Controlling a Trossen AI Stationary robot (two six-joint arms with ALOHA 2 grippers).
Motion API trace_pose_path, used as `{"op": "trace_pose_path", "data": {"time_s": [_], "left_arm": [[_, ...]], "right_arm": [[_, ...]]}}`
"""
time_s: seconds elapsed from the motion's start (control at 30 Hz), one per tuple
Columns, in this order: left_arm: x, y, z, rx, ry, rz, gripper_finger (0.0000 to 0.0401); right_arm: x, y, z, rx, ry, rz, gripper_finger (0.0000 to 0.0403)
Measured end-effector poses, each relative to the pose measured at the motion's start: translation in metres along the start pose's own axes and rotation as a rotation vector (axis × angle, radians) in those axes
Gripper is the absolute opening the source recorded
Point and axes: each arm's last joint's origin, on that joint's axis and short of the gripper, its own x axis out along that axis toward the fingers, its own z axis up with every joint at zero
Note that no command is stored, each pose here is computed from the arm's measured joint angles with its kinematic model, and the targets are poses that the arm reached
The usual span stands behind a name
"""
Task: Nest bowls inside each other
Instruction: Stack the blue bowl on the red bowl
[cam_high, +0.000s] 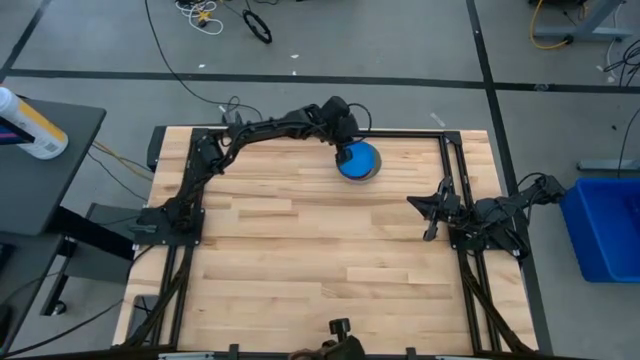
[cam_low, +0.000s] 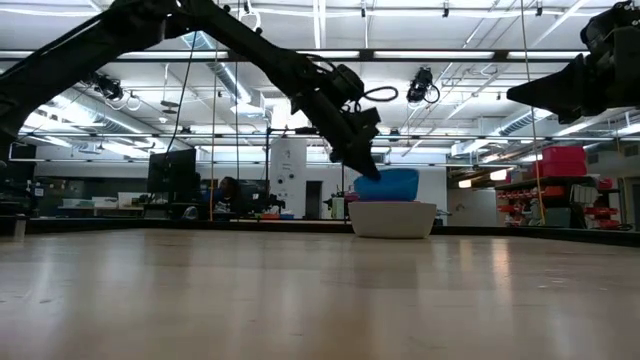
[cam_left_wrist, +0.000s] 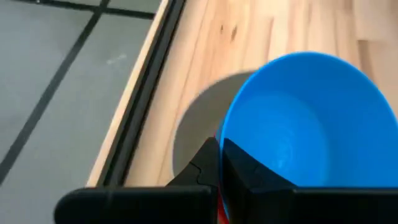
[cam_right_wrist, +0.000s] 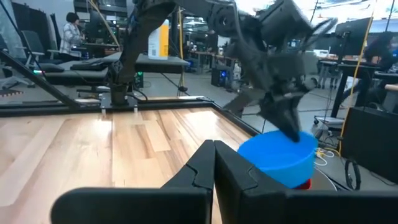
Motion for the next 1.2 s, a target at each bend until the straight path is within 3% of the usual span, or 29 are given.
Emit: {"op": "trace_pose_path", "data": {"time_s": [0.1, 0.57, 1.0, 1.2], "left_arm": [[-0.002, -0.001, -0.002, -0.004, 0.057, -0.018, 0.0005], [-0.001, -0.002, -0.003, -0.027, 0.065, -0.033, 0.0010], [-0.001, -0.002, 0.003, -0.037, 0.010, -0.022, 0.0163], [-0.001, 0.004, 0.011, -0.078, -0.070, 0.095, 0.0201]], "right_arm": [[0.000, 0.000, 0.000, -0.001, 0.001, 0.000, 0.0010], [0.000, 0.000, 0.000, -0.001, 0.001, 0.000, 0.0010], [0.000, 0.000, 0.000, -0.001, 0.001, 0.000, 0.0010], [0.000, 0.000, 0.000, -0.001, 0.001, 0.000, 0.0010]]}}
